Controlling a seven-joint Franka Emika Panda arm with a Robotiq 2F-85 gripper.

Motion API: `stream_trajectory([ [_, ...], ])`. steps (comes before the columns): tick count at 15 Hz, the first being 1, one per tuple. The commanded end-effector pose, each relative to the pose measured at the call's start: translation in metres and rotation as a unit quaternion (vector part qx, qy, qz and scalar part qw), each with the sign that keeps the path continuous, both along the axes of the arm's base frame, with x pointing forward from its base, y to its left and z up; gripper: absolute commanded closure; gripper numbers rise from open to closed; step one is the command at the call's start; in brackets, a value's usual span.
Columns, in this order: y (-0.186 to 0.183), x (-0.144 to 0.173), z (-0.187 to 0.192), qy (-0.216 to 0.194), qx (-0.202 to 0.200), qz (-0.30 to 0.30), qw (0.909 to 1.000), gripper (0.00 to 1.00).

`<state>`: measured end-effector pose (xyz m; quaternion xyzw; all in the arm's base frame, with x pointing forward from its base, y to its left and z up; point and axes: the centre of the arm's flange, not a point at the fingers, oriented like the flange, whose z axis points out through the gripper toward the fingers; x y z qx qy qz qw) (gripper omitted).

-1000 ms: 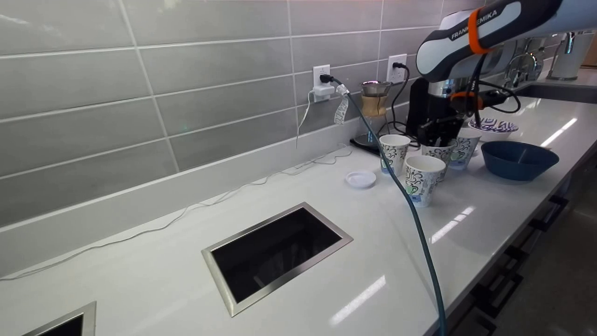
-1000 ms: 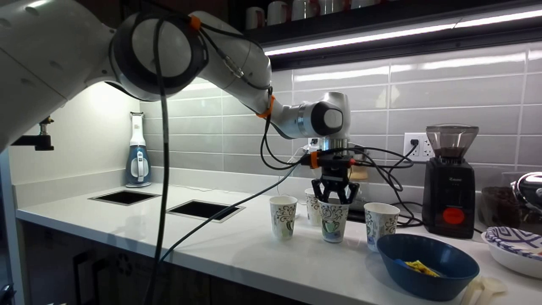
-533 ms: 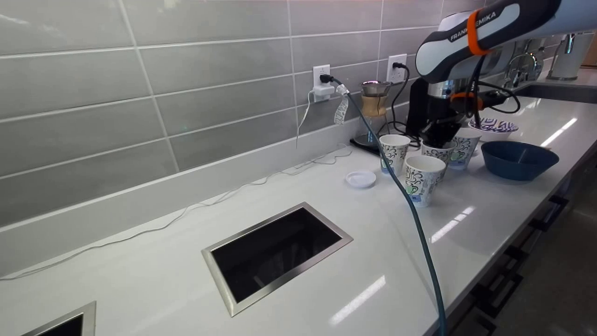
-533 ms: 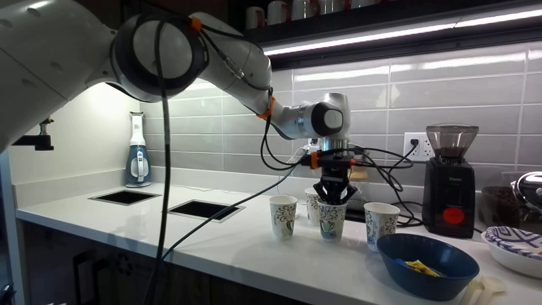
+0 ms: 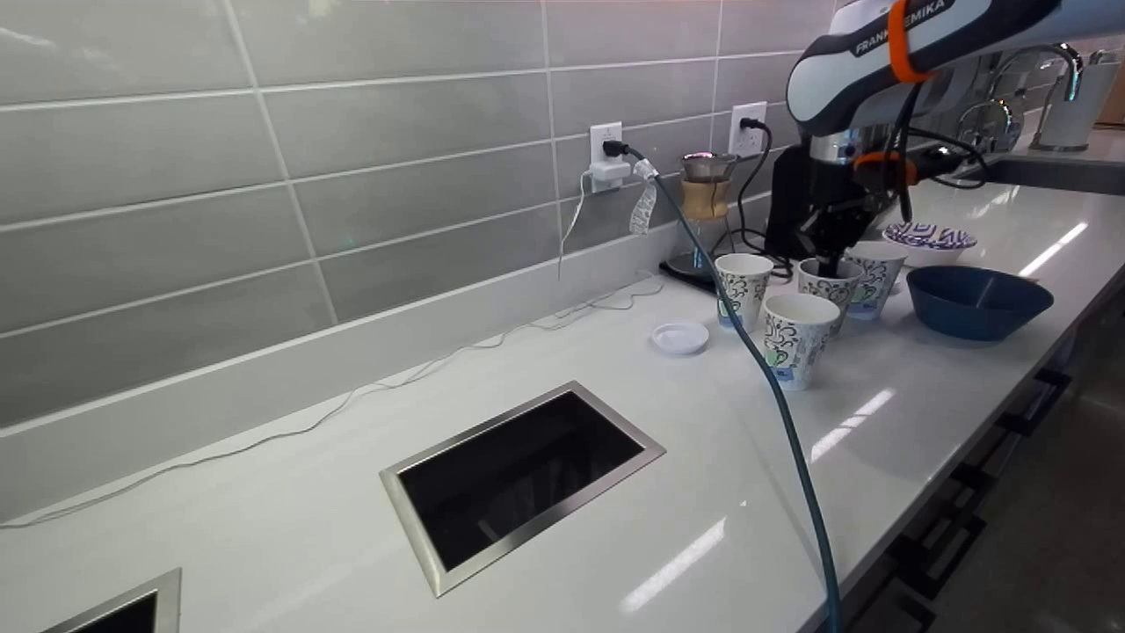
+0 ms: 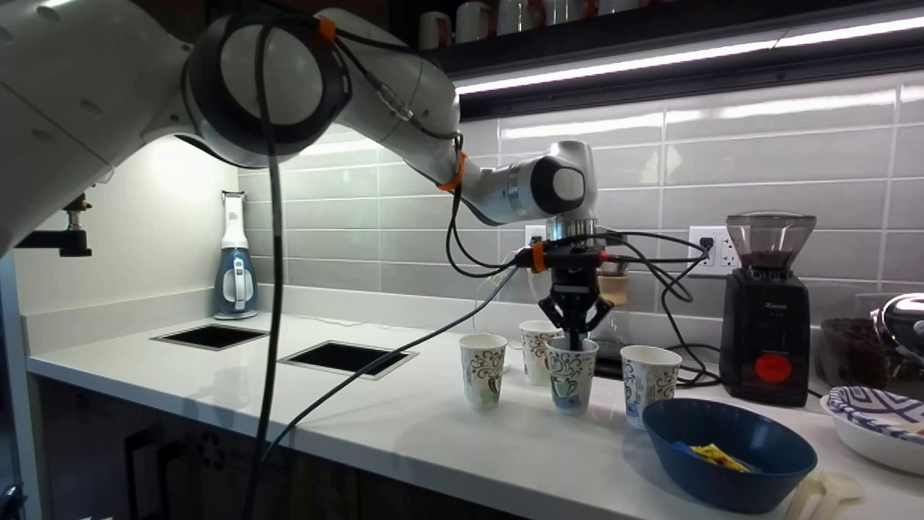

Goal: Move the black object from the cup to the countertop

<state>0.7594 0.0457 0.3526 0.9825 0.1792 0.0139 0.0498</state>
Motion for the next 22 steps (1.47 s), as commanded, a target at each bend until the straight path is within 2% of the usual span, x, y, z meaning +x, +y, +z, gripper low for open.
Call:
stream_trajectory([
  [1,0.005,-0.007,0.035,0.005,-0.009,-0.012,0.9999,1.0],
  [8,0.003,-0.014,0.057,0.013,-0.009,-0.023,0.9996,1.0],
  [16,-0.005,-0.044,0.124,-0.015,-0.008,-0.045,0.9988,1.0],
  [22,-0.048,-0.074,0.118,-0.002,-0.012,-0.095,0.9954,1.0],
])
